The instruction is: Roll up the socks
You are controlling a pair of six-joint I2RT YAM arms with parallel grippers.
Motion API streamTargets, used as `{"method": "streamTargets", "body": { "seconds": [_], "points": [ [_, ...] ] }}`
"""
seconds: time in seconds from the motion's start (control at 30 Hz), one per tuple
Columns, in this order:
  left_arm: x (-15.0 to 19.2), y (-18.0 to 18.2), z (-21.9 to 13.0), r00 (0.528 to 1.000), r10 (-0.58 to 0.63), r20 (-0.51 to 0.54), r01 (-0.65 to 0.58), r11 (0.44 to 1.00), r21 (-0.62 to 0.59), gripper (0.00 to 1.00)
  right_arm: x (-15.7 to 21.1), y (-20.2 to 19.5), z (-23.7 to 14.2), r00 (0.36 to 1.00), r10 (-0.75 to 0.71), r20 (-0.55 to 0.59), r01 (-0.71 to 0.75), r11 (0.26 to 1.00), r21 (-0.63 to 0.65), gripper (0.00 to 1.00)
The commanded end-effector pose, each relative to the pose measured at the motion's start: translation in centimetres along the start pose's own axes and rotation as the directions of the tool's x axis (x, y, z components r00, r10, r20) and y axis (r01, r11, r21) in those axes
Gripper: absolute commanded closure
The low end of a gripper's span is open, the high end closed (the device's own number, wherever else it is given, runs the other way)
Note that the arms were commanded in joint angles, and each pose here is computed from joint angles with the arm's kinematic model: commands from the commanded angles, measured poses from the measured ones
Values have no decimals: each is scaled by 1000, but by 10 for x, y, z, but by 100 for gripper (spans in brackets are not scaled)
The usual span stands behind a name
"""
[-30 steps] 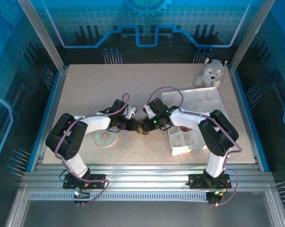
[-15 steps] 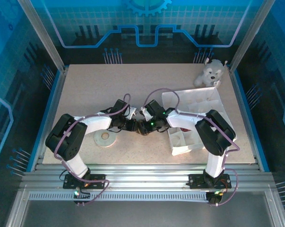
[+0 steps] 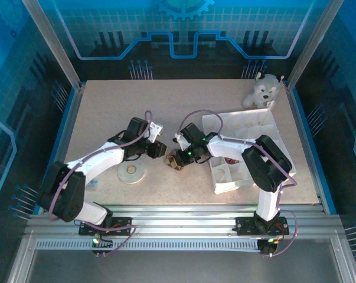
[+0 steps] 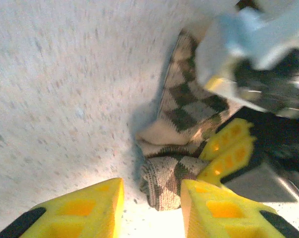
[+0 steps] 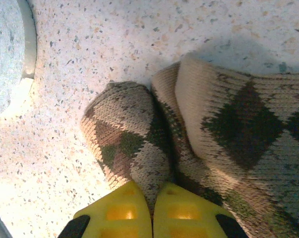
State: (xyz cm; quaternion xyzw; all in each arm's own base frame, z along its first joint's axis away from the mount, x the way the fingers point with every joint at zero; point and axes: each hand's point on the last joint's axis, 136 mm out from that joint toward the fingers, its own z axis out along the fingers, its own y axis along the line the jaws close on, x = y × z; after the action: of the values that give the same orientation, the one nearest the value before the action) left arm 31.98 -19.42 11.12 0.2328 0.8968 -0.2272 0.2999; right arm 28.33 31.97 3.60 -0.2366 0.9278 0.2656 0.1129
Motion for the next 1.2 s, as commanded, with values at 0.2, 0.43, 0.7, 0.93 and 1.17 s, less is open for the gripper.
{"method": "streamTargets", "body": {
  "seconds": [0.2,0.43,0.7,0.93,1.17],
  "points": [
    [17,-60,-21,574,769,283,-819,549,168,53,38,-35,6,979,171,-113,-174,985,-20,100],
    [43,-60,8,366,892,267,-930,338,146,53,53,-53,6,963,214,-162,-211,977,35,100],
    [48,-59,37,253,939,234,-966,233,111,50,60,-59,15,950,231,-207,-225,973,52,100],
    [51,-47,62,217,957,193,-973,197,119,50,64,-60,15,948,225,-223,-217,974,59,100],
    [49,-28,83,178,977,120,-982,167,91,52,65,-60,15,947,220,-233,-215,976,46,100]
  ]
}}
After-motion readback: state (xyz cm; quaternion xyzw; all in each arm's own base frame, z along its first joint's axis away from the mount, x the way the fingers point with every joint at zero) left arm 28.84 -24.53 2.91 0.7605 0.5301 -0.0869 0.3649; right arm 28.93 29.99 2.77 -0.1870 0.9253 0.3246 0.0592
